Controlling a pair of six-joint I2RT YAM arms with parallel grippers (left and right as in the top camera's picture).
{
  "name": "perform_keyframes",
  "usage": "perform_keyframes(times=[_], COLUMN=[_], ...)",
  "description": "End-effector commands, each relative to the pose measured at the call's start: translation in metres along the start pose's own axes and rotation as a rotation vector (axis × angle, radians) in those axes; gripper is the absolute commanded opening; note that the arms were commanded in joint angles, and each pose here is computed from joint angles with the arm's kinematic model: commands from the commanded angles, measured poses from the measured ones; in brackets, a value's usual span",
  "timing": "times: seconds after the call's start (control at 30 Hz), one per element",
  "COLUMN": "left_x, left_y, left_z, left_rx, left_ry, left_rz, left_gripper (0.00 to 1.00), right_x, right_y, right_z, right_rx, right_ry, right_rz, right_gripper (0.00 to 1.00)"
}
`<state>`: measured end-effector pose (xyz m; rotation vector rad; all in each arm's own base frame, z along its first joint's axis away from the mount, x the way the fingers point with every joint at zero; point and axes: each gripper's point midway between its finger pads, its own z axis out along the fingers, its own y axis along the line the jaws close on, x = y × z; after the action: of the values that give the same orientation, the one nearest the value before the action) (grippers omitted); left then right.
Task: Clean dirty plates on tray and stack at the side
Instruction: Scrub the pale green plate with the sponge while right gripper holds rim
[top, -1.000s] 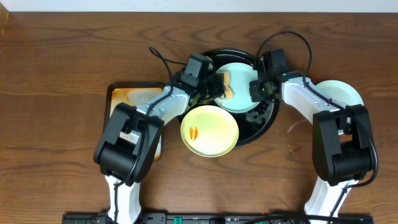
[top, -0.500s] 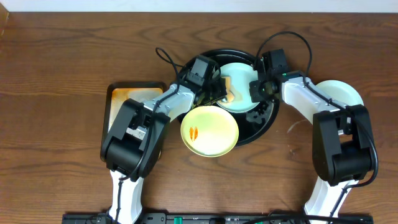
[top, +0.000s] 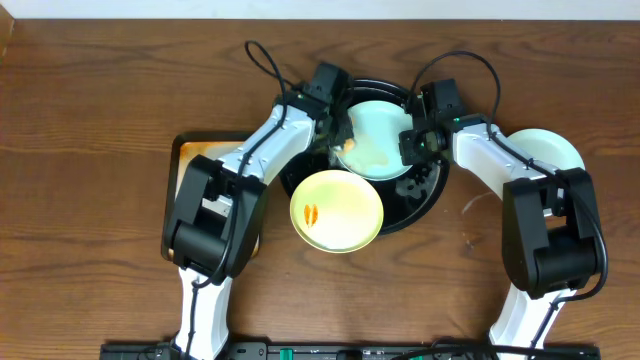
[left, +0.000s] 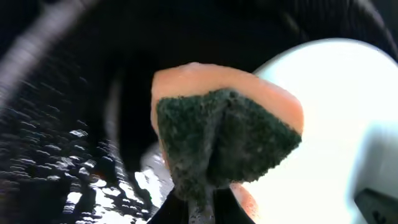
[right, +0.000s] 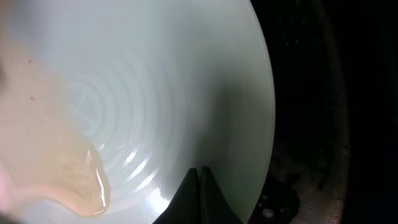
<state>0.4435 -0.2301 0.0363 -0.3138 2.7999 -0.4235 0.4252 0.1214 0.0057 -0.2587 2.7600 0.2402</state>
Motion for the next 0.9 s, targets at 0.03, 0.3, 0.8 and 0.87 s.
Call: perform_keyframes(times=[0.03, 0.3, 0.8, 0.87], left_x=[-0.029, -0.017, -0.013, -0.014], left_y=[0.020, 0.015, -0.008, -0.016], left_z=[-0.010, -0.018, -0.041, -0.041], left_rx=[-0.097, -0.074, 0.038, 0.078], left_ry=[-0.076, 0.002, 0.017, 0.017], left_rz=[0.014, 0.062, 0.238, 0.250], left_gripper=[0.07, 0.08, 0.08, 0.08], right_x=[0.009, -0.004, -0.028, -0.028], right_y=[-0.013, -0.010, -0.013, 0.001], right_z=[0.006, -0.008, -0.083, -0.079], right_rx=[0.046, 0.039, -0.044, -0.122], right_ry=[0.034, -0.010, -0.136, -0.133], right_rz=[0.027, 0.022, 0.012, -0.023], right_gripper=[0.01, 0.09, 0.33, 0.33])
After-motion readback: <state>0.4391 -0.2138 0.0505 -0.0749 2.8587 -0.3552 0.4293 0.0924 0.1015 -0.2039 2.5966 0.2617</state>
